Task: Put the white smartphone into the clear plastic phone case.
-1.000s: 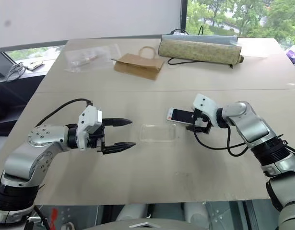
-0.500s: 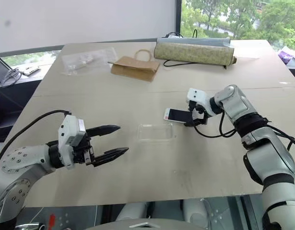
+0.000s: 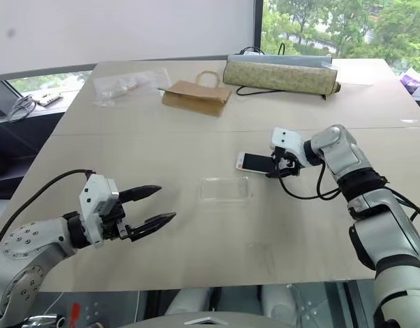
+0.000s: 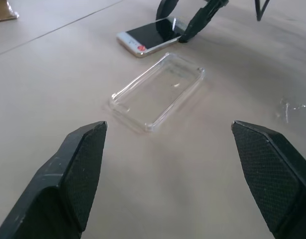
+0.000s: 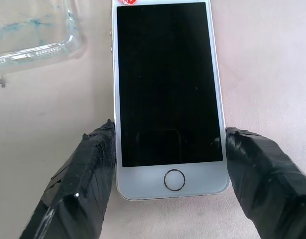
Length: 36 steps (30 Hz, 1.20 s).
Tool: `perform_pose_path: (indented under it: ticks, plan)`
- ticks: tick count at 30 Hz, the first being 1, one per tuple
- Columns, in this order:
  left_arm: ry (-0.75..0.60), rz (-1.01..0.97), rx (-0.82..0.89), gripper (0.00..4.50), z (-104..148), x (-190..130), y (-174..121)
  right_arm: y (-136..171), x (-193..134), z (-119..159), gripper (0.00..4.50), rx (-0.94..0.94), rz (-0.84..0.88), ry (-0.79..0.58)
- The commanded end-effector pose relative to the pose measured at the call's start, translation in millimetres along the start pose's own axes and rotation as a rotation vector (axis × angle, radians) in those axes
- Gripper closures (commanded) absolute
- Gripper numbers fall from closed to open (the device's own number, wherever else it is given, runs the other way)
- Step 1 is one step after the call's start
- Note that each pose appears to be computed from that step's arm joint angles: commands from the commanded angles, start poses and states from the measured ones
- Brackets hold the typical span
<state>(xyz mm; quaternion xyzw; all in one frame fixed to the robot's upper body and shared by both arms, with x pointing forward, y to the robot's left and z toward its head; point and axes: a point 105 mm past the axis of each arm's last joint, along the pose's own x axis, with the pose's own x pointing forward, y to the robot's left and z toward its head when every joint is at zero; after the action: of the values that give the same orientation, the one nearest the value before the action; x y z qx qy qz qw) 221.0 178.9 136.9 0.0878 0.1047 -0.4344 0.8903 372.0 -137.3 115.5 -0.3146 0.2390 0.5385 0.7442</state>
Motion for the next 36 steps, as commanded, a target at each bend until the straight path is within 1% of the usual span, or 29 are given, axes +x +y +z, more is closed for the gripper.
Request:
perform_pose_path:
  ticks: [1, 3, 5, 7, 9, 14, 19, 23, 26, 29, 33, 34, 36]
  plan:
    - [-0.008, 0.013, 0.030, 0.33, 3, -3, 6, 18, -23, 44, 1.58, -0.102, 0.041, -0.109]
    - [-0.002, 0.017, 0.026, 0.33, -1, -4, 8, 36, -24, 55, 1.58, -0.146, 0.080, -0.120]
    - [0.005, 0.031, 0.029, 0.33, -4, -3, 13, 52, -17, 61, 1.58, -0.191, 0.100, -0.111]
    - [0.011, 0.039, 0.033, 0.33, -7, -3, 16, 62, -6, 63, 1.58, -0.211, 0.103, -0.101]
    - [0.019, 0.046, 0.042, 0.33, -9, -2, 18, 67, 3, 57, 1.58, -0.235, 0.096, -0.067]
    - [0.028, 0.053, 0.053, 0.33, -14, -1, 17, 66, 15, 46, 1.58, -0.271, 0.066, 0.009]
    - [0.021, 0.054, 0.059, 0.33, -13, 0, 14, 63, 17, 45, 1.58, -0.278, 0.063, 0.024]
    - [0.025, 0.045, 0.068, 0.33, -14, 2, 13, 60, 19, 49, 1.58, -0.294, 0.063, 0.039]
    - [0.025, 0.041, 0.075, 0.33, -14, 3, 12, 55, 19, 58, 1.58, -0.301, 0.054, 0.048]
    - [0.021, 0.043, 0.073, 0.33, -14, 3, 11, 57, 18, 67, 1.58, -0.305, 0.067, 0.044]
    - [0.004, 0.052, 0.061, 0.33, -13, 4, 12, 63, 21, 67, 1.58, -0.341, 0.088, 0.072]
    - [0.004, 0.051, 0.062, 0.33, -13, 4, 11, 63, 22, 65, 1.58, -0.354, 0.083, 0.085]
    - [0.002, 0.050, 0.062, 0.33, -13, 5, 11, 59, 24, 57, 1.58, -0.438, 0.041, 0.170]
